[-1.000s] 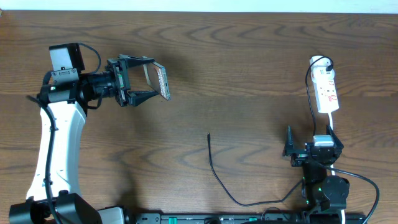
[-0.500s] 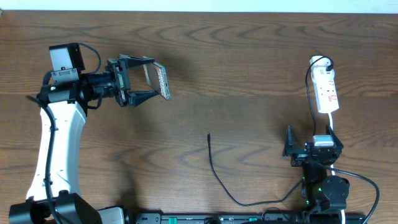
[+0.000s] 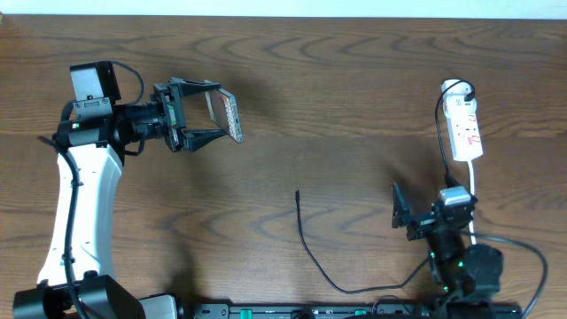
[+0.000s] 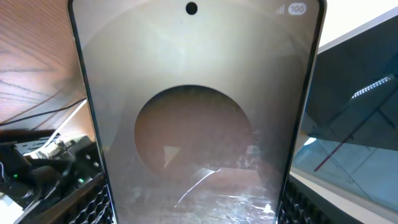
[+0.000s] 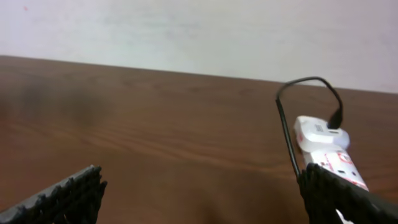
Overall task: Plug charger to phone and switch on socket
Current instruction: 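Reach the right gripper to the phone and grasp its side edge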
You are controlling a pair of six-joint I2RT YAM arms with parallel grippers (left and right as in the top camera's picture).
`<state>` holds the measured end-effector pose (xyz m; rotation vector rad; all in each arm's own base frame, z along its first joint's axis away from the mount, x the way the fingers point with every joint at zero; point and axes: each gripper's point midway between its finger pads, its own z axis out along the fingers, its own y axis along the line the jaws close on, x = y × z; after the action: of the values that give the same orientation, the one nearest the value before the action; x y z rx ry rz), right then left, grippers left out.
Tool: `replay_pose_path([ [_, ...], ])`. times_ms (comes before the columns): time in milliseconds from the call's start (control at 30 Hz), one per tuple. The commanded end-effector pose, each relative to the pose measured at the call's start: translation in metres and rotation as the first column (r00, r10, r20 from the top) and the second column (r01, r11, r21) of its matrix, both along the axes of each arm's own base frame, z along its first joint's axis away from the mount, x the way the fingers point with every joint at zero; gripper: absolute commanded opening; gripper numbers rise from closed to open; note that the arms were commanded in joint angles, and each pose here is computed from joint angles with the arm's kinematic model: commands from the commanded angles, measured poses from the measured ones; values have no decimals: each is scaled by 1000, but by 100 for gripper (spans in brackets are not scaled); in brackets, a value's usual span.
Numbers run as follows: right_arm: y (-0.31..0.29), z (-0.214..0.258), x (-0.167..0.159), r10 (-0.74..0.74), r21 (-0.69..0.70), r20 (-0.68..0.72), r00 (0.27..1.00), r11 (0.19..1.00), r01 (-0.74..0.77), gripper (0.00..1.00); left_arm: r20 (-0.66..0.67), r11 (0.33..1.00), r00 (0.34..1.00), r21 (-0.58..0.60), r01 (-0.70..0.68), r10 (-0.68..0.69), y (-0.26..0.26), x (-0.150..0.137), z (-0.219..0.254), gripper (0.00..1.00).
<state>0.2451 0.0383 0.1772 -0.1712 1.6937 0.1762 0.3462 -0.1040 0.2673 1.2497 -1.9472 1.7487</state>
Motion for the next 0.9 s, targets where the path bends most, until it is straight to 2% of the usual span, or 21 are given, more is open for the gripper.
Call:
replay_pose_path([
  [0, 14, 50, 8, 82, 36, -22, 996, 996, -82, 99, 46, 999, 999, -25, 21, -20, -1, -4, 18, 7],
  [133, 41, 76, 36, 242, 133, -202, 949, 967, -218, 99, 38, 1000, 999, 25, -19, 18, 3, 2, 9, 8],
  [233, 75, 91, 57, 458, 294, -320, 829, 880, -372, 99, 27, 988, 996, 126, -88, 85, 10, 12, -7, 7],
  [333, 113, 111, 77, 694, 463, -289, 659, 704, -539, 99, 17, 952, 987, 261, -160, 161, 17, 22, -27, 7],
  [433, 134, 115, 104, 806, 564, -227, 547, 567, -601, 99, 1, 891, 973, 404, -210, 229, 23, 25, -50, 7],
  [533, 147, 105, 136, 848, 679, -191, 494, 477, -557, 99, -13, 816, 961, 531, -227, 276, 28, 23, -69, 8],
  [633, 160, 78, 155, 860, 778, -220, 460, 440, -449, 99, -6, 756, 955, 613, -231, 296, 29, 21, -80, 7],
  [800, 194, 30, 160, 885, 849, -284, 369, 410, -333, 99, 12, 698, 944, 670, -253, 331, 32, 22, -85, 7],
  [867, 207, 19, 154, 896, 854, -294, 332, 402, -330, 99, 18, 665, 932, 695, -272, 362, 38, 23, -88, 7],
])
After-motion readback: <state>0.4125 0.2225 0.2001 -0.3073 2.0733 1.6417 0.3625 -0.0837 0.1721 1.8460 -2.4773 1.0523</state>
